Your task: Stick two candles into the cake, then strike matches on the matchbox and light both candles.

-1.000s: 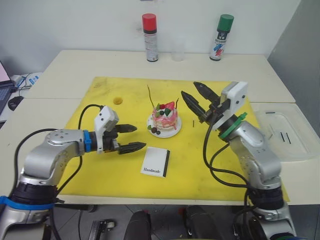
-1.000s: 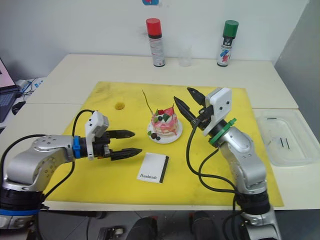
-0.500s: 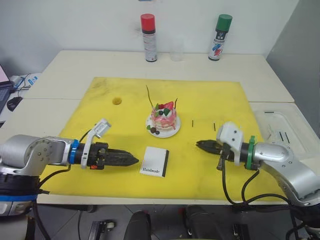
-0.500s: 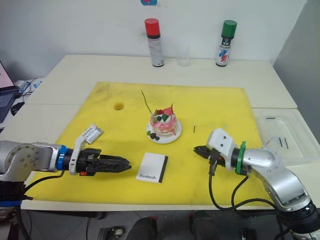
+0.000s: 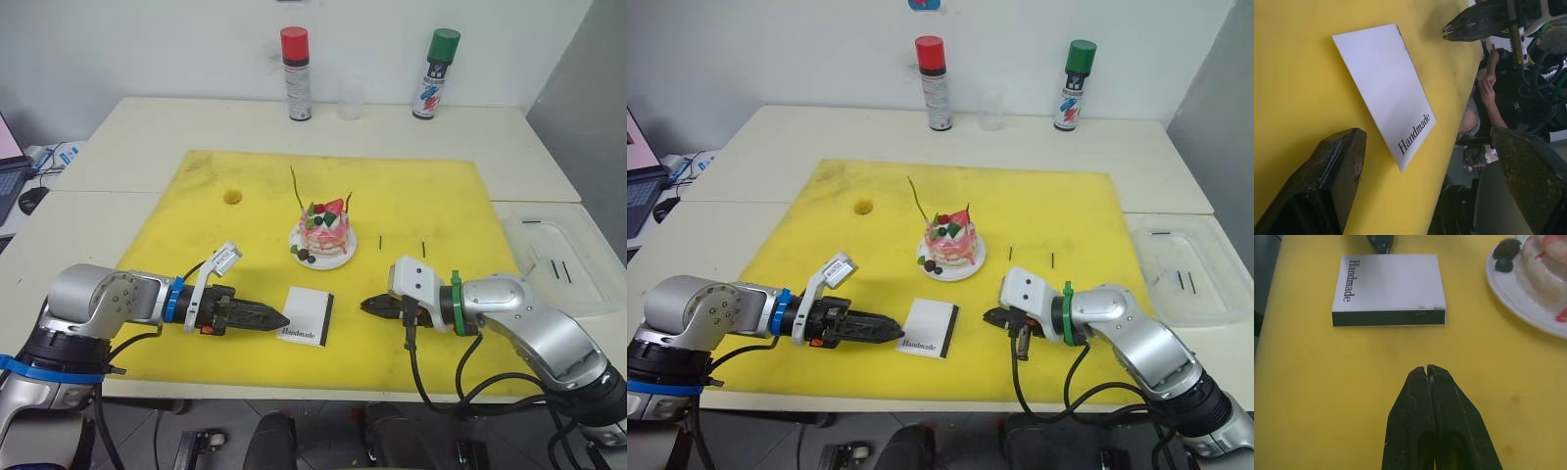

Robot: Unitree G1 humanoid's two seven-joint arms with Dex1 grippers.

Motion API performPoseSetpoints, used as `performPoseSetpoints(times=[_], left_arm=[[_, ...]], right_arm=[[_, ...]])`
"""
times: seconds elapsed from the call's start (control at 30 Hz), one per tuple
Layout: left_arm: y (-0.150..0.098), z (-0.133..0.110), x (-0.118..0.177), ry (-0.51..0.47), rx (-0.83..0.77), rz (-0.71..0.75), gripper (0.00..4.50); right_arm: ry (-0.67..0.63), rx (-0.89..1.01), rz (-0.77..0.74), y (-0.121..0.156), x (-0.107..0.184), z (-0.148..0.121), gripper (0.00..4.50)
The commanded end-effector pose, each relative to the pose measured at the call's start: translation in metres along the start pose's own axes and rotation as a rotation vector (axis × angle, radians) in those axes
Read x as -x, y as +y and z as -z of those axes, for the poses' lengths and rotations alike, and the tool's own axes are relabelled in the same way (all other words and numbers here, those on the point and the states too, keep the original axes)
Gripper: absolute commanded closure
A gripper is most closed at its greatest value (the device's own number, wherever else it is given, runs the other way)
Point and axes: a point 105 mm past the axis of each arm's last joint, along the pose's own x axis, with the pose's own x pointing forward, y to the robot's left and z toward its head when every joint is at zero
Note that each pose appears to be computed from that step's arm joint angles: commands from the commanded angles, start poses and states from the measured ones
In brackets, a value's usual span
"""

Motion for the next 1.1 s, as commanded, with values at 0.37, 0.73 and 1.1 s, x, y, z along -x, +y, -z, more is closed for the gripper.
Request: performPoseSetpoints(times=[0.37, 0.73, 1.1], left_arm=[[-0.002, 0.001, -0.013, -0.017, 0.003, 0.051, 0.00], [0.002, 0.009, -0.023, -0.032, 0.019, 0.041, 0.00], [0.002, 0.018, -0.025, -0.042, 0.039, 0.039, 0.00]], right_arm=[[0.042, 0.033, -0.063, 0.003, -0.020, -0.002, 4.47], [0.014, 0.010, -0.118, 0.014, -0.043, -0.008, 4.47], [-0.049, 0.015, -0.138, 0.017, -0.056, -0.020, 4.47]])
